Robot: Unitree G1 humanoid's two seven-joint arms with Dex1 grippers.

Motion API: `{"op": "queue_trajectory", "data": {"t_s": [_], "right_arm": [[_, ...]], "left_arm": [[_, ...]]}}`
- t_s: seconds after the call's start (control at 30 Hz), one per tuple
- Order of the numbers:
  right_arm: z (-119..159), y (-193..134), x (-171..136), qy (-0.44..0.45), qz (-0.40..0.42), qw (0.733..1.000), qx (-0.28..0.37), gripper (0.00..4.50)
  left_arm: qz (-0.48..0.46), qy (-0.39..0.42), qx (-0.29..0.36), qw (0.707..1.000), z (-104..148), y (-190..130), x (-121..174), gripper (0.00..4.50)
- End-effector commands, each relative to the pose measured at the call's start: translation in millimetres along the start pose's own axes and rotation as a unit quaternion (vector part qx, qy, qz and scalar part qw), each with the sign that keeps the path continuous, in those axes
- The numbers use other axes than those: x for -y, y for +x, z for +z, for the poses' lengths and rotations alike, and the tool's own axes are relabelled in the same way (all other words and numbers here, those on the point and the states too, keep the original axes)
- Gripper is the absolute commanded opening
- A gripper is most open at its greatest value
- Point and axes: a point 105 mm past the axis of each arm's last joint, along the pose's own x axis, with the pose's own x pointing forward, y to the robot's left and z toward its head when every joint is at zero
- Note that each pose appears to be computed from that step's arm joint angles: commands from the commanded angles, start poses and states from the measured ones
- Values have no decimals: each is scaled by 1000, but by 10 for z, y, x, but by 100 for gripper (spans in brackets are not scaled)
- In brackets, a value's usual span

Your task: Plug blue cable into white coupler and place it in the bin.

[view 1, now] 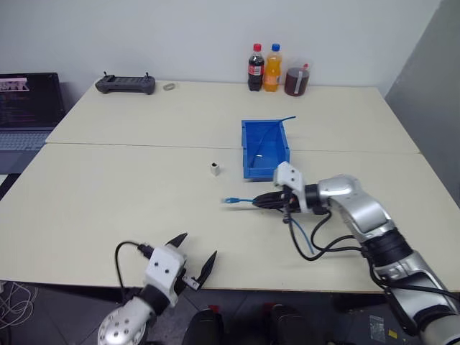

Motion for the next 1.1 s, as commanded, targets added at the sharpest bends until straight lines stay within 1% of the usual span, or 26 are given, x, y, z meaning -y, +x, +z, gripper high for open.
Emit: {"op": "queue_trajectory", "data": {"t_s": [0.03,0.2,0.27,0.3,0.47,0.57,0.63,0.77,0.83,0.93,0.97,1.03,1.1], "right_arm": [[-36,99,53,-22,9,1000,-15,7],[-93,180,-4,-19,43,999,-21,7],[-145,188,-51,-9,58,998,-25,49],[-163,184,-52,6,54,998,-21,61],[-155,121,-57,22,41,999,-7,198],[-120,27,-53,36,30,999,5,258],[-85,-59,-38,38,16,999,12,303],[19,-250,-52,39,-3,999,29,410],[89,-397,-79,52,-18,998,44,448],[200,-640,-214,71,-28,995,69,448],[226,-702,-208,59,-49,994,74,448],[248,-776,-219,59,-70,993,80,448],[260,-803,-248,71,-76,991,86,448]], "left_arm": [[40,-5,33,999,144,-62,53,450],[65,-27,34,997,156,-100,102,450],[72,-38,34,996,165,-101,123,450],[73,-43,34,996,166,-96,129,450],[57,-32,37,997,198,-42,86,450],[27,-13,47,998,277,30,-5,450],[-1,4,53,999,346,85,-74,450],[-57,26,50,997,420,201,-239,450],[-109,48,40,992,448,301,-349,450],[-226,96,-4,969,371,494,-498,450],[-257,118,-19,959,333,559,-570,450],[-298,138,-37,944,286,680,-670,450],[-327,149,-37,932,286,800,-694,450]]}}
